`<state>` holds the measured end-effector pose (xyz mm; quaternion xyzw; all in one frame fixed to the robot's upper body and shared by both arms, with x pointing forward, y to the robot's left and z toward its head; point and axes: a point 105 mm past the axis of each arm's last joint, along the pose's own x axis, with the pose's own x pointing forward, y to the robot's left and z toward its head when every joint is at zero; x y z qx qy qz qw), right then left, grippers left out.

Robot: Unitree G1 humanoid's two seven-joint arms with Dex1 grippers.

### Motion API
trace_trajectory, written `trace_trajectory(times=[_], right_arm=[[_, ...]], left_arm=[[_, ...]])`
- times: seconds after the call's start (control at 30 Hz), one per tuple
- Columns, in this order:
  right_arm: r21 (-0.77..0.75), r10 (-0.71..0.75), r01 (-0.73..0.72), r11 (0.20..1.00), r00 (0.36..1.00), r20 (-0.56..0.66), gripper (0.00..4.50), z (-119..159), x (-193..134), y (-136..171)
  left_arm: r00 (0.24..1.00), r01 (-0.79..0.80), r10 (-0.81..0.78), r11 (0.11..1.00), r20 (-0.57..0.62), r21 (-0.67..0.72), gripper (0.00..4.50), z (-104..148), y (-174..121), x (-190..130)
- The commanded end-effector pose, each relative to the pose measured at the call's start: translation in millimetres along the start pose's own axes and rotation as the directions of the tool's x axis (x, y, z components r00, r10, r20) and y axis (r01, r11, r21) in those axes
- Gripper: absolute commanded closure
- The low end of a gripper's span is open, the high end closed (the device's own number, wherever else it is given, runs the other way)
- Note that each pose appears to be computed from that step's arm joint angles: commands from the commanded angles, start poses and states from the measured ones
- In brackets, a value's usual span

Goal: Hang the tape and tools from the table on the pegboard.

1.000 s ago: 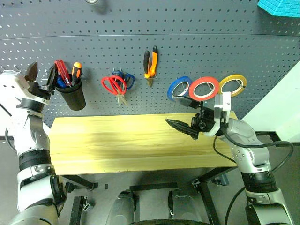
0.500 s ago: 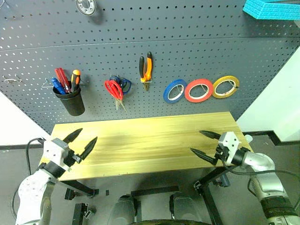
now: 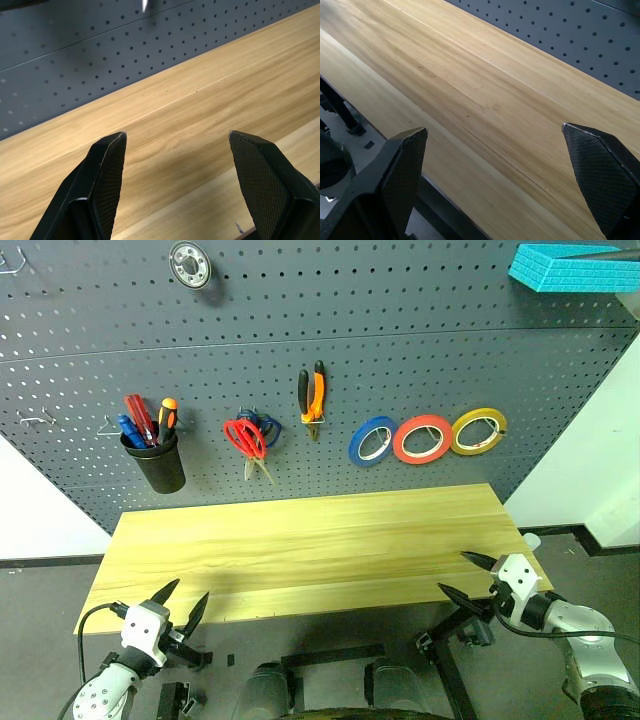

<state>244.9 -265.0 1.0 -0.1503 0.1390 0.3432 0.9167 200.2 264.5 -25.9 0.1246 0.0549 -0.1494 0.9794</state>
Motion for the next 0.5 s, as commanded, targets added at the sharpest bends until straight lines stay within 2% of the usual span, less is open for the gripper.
trace_trajectory(times=[0.03, 0.5], right_arm=[[-0.032, -0.017, 0.018, 0.999, 0.999, 0.036, 0.00, 12.5, 6.1, -6.9], [-0.035, -0.004, 0.006, 0.999, 0.998, 0.061, 0.00, 23.4, 19.1, 0.6]], left_arm=[[0.999, -0.014, 0.012, 0.999, 0.044, 0.043, 1.09, 9.2, 5.8, 6.6], [0.999, -0.006, 0.004, 0.999, 0.038, 0.037, 1.09, 4.4, -1.1, 7.1]])
